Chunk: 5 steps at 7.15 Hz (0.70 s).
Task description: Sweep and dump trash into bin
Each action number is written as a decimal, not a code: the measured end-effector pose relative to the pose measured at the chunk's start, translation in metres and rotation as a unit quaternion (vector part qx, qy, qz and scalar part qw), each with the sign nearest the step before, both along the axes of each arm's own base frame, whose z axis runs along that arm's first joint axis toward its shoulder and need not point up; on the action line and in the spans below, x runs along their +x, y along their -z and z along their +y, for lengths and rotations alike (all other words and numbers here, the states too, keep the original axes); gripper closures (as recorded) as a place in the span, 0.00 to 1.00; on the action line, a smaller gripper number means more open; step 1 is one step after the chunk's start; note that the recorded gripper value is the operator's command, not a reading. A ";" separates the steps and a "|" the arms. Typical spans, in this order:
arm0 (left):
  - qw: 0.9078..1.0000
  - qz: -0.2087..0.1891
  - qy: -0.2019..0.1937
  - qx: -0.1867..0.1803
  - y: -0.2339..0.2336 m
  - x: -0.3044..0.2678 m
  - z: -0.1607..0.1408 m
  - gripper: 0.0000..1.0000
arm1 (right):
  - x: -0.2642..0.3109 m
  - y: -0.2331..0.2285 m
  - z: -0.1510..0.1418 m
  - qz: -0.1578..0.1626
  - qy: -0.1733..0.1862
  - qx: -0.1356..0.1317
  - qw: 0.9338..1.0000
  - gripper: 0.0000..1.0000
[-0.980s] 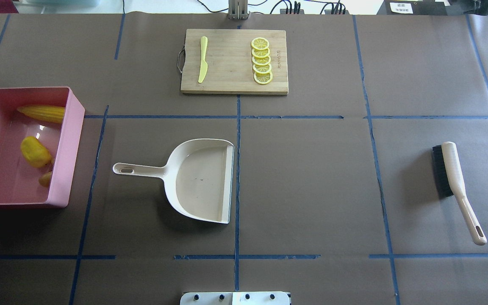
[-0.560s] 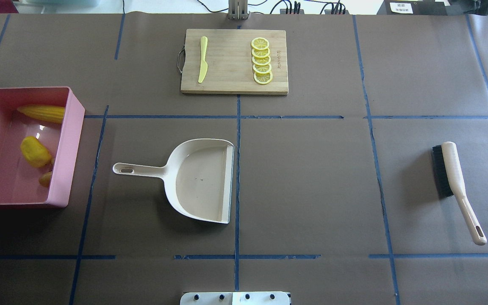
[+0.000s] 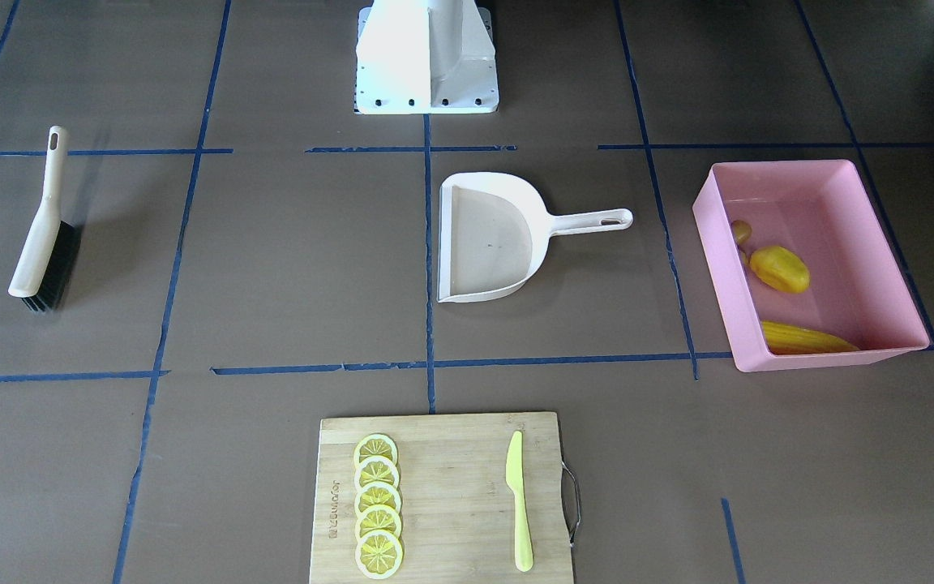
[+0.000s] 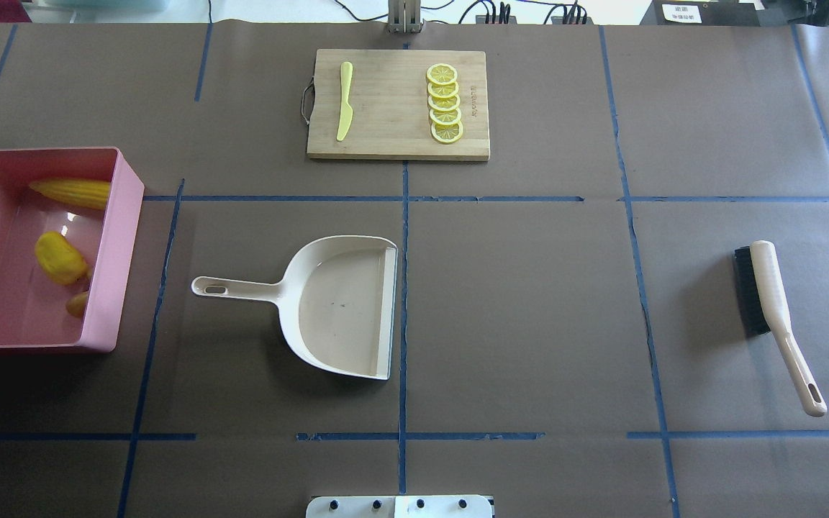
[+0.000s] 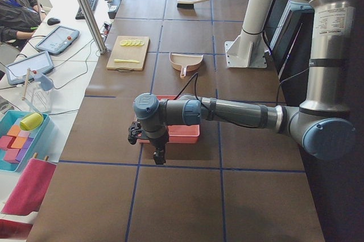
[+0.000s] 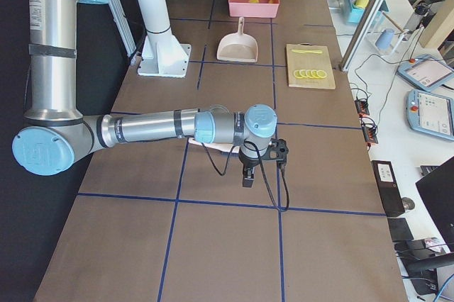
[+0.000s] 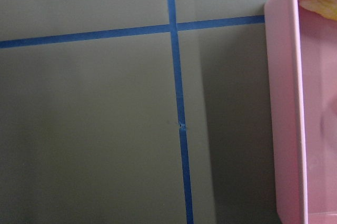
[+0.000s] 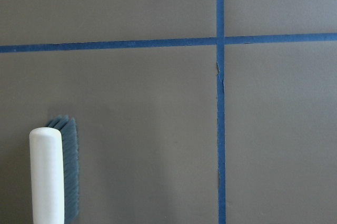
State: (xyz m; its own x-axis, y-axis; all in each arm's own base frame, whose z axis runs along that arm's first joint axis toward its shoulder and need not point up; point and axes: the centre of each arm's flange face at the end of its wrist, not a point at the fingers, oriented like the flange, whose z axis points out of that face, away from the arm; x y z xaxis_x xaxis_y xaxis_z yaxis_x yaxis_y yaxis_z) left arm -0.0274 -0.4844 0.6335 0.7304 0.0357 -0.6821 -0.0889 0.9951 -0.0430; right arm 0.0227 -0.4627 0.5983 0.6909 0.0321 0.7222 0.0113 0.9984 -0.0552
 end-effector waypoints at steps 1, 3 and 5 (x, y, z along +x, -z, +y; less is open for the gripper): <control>1.000 0.000 0.008 -0.003 -0.012 -0.002 -0.001 0.00 | 0.000 -0.002 0.001 0.001 0.000 -0.002 1.000 0.00; 1.000 0.001 0.012 0.010 -0.028 -0.012 -0.001 0.00 | 0.002 -0.008 0.002 0.002 0.001 -0.005 1.000 0.00; 1.000 0.002 0.003 0.027 -0.033 -0.022 -0.002 0.00 | 0.008 -0.015 0.007 0.001 0.010 0.003 1.000 0.00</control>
State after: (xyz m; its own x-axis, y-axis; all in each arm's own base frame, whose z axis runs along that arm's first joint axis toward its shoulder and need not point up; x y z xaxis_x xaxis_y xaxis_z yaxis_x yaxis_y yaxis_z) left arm -0.0490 -0.4869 0.6661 0.7278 0.0682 -0.6824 -0.0826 0.9965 0.0116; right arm 0.0303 -0.4555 0.6133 0.6925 0.0143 0.7212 0.0312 0.9983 -0.0498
